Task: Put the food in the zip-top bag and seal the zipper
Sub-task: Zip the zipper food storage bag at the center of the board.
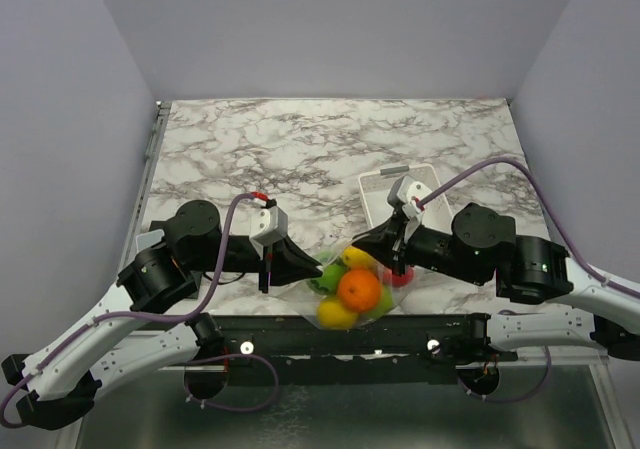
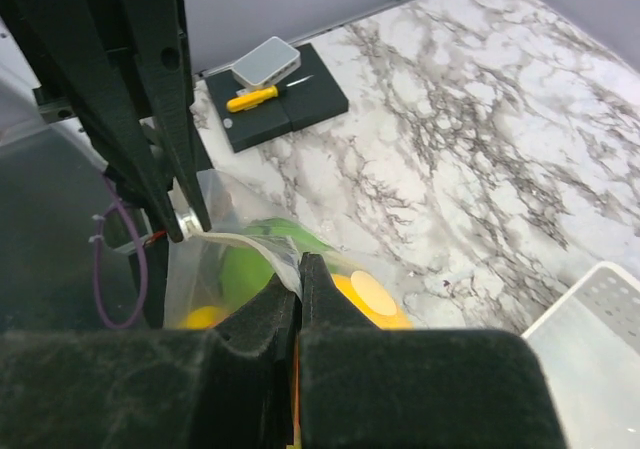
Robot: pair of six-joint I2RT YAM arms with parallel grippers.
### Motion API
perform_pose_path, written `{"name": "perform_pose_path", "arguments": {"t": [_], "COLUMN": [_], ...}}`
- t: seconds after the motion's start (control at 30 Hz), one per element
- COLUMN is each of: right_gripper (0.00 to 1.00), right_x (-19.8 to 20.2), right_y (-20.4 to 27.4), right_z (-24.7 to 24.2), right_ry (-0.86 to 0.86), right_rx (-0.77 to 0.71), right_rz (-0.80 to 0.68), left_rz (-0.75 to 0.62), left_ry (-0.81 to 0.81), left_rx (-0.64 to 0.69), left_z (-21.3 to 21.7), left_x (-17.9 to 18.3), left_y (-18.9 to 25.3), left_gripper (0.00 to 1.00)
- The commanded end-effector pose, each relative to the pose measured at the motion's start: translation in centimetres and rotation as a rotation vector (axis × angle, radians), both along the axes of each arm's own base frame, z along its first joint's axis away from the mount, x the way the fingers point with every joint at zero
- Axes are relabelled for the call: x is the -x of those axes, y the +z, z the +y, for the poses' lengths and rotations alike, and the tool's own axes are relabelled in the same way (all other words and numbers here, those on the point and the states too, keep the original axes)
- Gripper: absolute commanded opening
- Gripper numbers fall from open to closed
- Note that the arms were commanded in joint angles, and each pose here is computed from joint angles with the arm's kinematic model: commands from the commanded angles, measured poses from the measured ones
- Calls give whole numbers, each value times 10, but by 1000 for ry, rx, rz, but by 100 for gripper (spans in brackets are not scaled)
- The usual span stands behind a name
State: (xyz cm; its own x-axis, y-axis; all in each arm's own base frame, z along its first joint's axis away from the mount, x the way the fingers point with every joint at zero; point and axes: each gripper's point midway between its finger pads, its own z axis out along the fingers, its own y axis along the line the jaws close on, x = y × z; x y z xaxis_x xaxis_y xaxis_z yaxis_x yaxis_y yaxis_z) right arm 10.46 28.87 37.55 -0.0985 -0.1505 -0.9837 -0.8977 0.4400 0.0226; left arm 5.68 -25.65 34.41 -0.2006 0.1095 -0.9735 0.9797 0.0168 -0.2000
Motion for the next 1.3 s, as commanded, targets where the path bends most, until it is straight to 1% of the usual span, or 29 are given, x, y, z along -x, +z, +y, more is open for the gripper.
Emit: {"name": "perform_pose_path", "arguments": {"t": [0.0,0.23,0.47,0.83,1.27], "right_gripper": [1,1,1,1,1], "right_x": [-34,-59,-76,-90,-102], "right_y": [25,26,36,56,69], "right_z": [-16,-27,-44,-78,-105], "right_ry": [-215,-381,-521,-690,-863], "right_rx": [-68,-53,-98,-209,-261], "right_rz": [-60,-95,-128,-196,-247], "left_rz": [42,45,52,74,93], "left_ry": [11,98,188,244,268], "left_rx": [-73,-83,-95,-122,-108], "left_z": [7,13,19,26,38], "left_x": [4,-7,-18,-23,-16], "left_y": [-22,-23,-25,-35,-36], "left_gripper": [0,0,0,0,0]}}
